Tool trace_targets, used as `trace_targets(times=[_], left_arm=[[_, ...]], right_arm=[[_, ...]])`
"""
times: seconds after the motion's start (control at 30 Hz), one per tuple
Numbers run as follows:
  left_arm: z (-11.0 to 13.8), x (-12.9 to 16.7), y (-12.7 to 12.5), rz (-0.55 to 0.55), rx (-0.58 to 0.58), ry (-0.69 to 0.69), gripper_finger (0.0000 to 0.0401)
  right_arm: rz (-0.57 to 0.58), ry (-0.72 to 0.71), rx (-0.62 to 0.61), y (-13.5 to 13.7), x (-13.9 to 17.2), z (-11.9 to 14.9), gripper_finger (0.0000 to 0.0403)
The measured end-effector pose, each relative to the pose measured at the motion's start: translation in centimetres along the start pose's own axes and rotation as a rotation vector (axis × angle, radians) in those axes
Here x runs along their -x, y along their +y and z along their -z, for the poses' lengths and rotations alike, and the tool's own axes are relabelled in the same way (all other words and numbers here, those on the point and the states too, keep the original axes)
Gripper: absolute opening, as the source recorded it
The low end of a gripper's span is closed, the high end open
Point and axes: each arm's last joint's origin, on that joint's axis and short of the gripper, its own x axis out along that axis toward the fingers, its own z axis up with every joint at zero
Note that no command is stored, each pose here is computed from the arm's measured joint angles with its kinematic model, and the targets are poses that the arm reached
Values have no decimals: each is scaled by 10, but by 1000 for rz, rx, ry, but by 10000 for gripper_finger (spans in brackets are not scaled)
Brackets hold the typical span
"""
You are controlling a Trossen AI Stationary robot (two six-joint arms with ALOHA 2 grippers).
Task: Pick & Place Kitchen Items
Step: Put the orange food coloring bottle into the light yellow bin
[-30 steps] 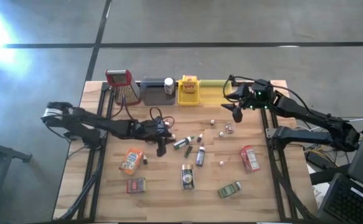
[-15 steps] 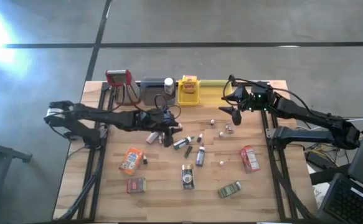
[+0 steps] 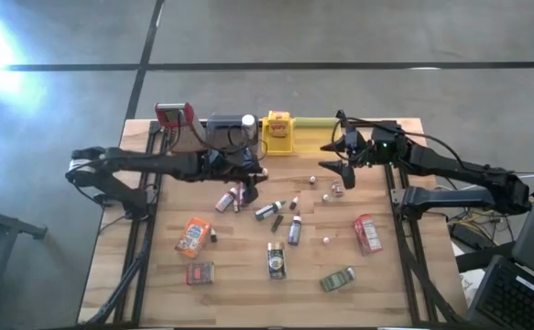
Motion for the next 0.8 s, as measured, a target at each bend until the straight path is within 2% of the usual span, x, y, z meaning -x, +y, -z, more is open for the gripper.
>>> trace_targets(times=[0.1, 0.33, 0.63, 0.8], left_arm=[[-6, 2, 4, -8, 5, 3, 101], [-21, 6, 10, 54, -15, -17, 101], [-57, 23, 16, 38, -98, -33, 101], [-75, 21, 22, 21, -122, 26, 101]], right_arm=[[-31, -21, 27, 7, 2, -10, 237], [-63, -44, 51, 16, 5, -24, 228], [-59, 7, 40, 15, -6, -34, 256], [-57, 32, 70, 13, -17, -47, 267]])
